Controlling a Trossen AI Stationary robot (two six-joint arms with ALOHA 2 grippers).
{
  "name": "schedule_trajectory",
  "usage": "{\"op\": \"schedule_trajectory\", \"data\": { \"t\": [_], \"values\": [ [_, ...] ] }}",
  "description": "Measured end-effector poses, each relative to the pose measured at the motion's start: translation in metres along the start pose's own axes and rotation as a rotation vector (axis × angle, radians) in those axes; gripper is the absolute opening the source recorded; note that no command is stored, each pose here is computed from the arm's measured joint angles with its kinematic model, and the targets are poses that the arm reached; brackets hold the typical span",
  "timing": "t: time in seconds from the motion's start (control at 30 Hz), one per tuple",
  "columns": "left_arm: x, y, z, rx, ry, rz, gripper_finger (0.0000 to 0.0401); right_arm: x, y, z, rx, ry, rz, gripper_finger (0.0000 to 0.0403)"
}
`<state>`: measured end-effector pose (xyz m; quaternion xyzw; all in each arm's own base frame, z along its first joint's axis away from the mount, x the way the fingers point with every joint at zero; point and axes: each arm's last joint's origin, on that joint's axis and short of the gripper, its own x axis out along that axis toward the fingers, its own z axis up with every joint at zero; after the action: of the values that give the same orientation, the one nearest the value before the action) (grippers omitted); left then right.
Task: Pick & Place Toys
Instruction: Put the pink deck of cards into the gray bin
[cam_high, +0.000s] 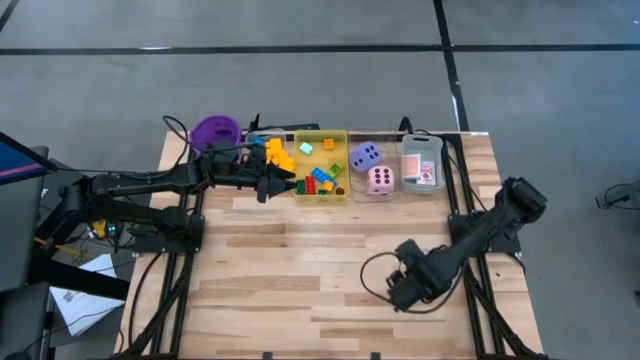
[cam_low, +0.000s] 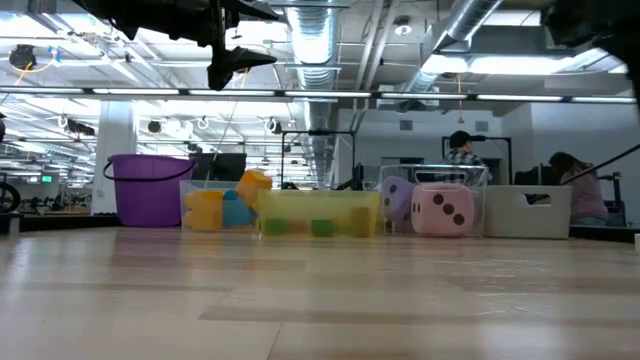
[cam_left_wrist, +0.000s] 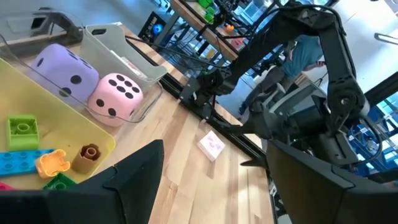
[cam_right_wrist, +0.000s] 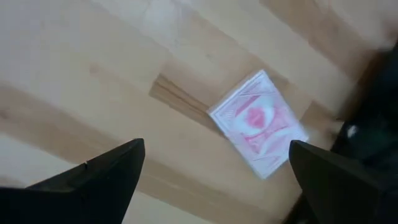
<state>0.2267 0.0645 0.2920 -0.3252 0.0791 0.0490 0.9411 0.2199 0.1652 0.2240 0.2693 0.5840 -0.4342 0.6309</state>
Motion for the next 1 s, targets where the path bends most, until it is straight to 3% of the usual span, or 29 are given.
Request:
{"op": "schedule_trajectory", "data": {
  "t": [0.2, 0.37, 0.53, 0.7, 1.0],
  "values": [
    [0.002, -0.007, -0.005, -0.094, 0.022, -0.027, 0.0278, 0.012, -0.012, -0.008, -0.289, -0.012, -0.005, 0.0387],
    [0.004, -0.016, -0.011, -0.242, 0.008, -0.017, 0.0278, 0.035, -0.031, -0.013, -0.432, 0.009, 0.154, 0.0382],
    [0.006, -0.029, -0.019, -0.292, -0.003, -0.016, 0.0278, 0.050, -0.058, -0.010, -0.494, 0.019, 0.143, 0.0381],
    [0.007, -0.041, -0.028, -0.317, 0.002, -0.020, 0.0278, 0.051, -0.072, -0.008, -0.577, 0.018, 0.212, 0.0381],
    [0.007, -0.051, -0.036, -0.306, -0.005, -0.013, 0.0278, 0.079, -0.085, -0.009, -0.583, 0.075, 0.258, 0.0381]
  ]
}}
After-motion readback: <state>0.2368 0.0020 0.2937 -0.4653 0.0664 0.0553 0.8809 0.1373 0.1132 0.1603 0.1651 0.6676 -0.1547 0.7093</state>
